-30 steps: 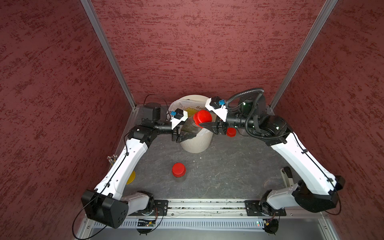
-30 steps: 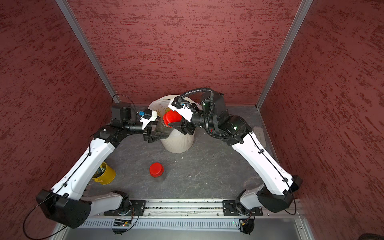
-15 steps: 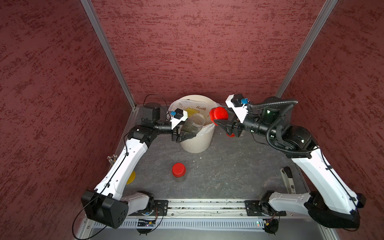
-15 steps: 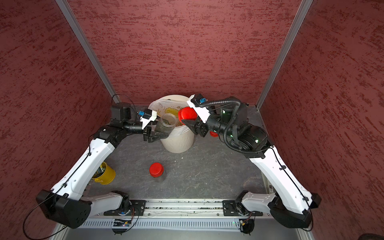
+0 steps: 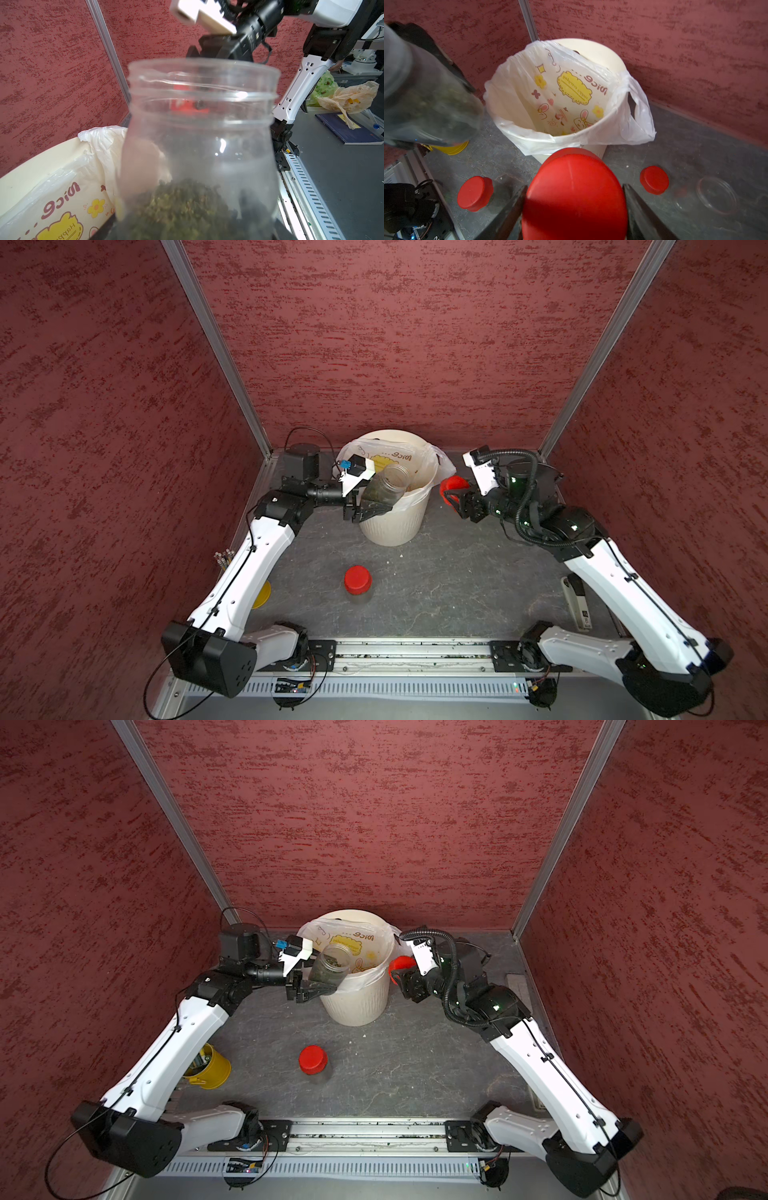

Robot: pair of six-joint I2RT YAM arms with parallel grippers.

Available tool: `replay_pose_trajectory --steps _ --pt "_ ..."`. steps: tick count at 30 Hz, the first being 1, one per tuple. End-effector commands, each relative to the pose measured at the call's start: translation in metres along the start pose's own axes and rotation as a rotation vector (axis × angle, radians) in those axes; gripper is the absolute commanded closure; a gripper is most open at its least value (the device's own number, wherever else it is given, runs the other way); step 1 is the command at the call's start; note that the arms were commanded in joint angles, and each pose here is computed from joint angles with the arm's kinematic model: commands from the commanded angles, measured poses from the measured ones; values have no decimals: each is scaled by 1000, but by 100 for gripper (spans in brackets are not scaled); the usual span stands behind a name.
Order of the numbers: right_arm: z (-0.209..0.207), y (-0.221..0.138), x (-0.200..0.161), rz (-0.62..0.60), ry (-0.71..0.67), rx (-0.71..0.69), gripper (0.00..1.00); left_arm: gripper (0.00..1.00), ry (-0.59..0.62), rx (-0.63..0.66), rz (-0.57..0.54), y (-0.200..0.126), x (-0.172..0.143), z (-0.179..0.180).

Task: Empty moldy tea leaves from jars
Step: Place the lid at the center of the board.

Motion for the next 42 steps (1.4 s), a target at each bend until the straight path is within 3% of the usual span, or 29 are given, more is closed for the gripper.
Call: replay_pose_trajectory --steps 1,15,22,42 --pt "-4 3 -10 -44 118 -34 64 29 70 18 -35 -8 20 -6" --pt "-17 60 -102 73 360 -100 67 29 82 82 -27 -10 23 -4" --pt "-32 79 -136 135 401 -215 66 29 91 116 -28 -8 23 -2" --pt "-68 151 -199 305 483 -268 66 29 89 169 -2 1 21 7"
Point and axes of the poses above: each gripper's point midway between its finger pads, its own y axis out along the fingers, its own z axis along the line the jaws close on, x = y × z, the point moved 6 cm from there along -y, back along the fingers, and after that the axes turned 14 degrees about -y, right-handed, at the moved point
